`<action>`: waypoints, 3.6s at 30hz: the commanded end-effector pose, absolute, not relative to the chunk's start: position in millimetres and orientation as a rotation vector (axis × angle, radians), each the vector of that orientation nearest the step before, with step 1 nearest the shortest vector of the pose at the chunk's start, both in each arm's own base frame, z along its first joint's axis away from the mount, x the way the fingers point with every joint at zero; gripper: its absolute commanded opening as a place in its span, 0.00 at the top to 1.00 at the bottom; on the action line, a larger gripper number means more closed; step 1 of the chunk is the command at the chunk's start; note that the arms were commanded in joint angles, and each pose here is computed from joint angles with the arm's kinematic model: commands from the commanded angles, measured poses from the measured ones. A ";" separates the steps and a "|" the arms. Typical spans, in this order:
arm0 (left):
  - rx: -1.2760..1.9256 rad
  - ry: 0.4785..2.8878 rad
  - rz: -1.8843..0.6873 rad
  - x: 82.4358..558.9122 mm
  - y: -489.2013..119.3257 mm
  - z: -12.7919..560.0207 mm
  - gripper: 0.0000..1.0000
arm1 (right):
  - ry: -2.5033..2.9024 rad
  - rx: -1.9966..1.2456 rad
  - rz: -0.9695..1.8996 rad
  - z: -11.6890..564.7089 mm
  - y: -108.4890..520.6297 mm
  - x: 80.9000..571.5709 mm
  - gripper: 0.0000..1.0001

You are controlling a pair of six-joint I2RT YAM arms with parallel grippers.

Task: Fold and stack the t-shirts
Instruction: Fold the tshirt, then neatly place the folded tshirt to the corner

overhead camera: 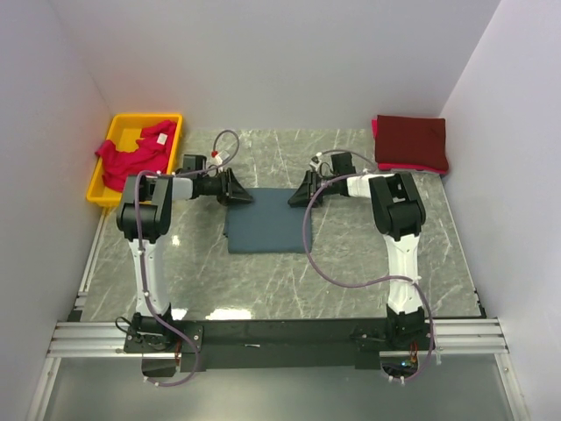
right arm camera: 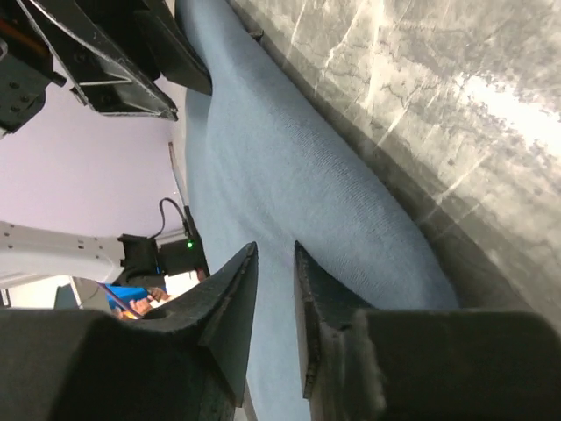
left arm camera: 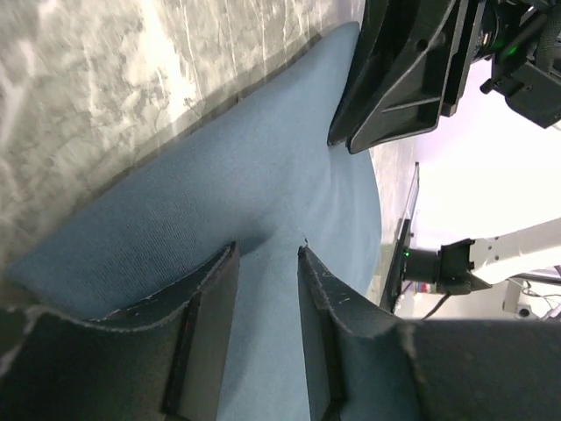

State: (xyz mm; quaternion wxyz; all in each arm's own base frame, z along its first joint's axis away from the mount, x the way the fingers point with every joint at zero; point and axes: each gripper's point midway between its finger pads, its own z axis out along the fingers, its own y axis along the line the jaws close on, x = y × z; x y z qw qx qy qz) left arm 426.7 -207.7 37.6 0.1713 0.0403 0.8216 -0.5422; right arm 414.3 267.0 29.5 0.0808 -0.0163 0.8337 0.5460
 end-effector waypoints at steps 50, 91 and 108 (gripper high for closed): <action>1.653 1.332 -0.302 259.3 -385.9 69.2 0.99 | 2.364 0.686 1.122 67.1 147.2 341.6 0.27; 1.513 1.333 -0.475 274.2 -384.7 141.9 0.99 | 2.416 1.087 1.175 -1.6 230.8 383.4 0.40; 1.506 1.334 -0.503 272.1 -385.4 140.4 0.99 | 2.382 1.072 1.100 -7.6 227.9 410.4 0.48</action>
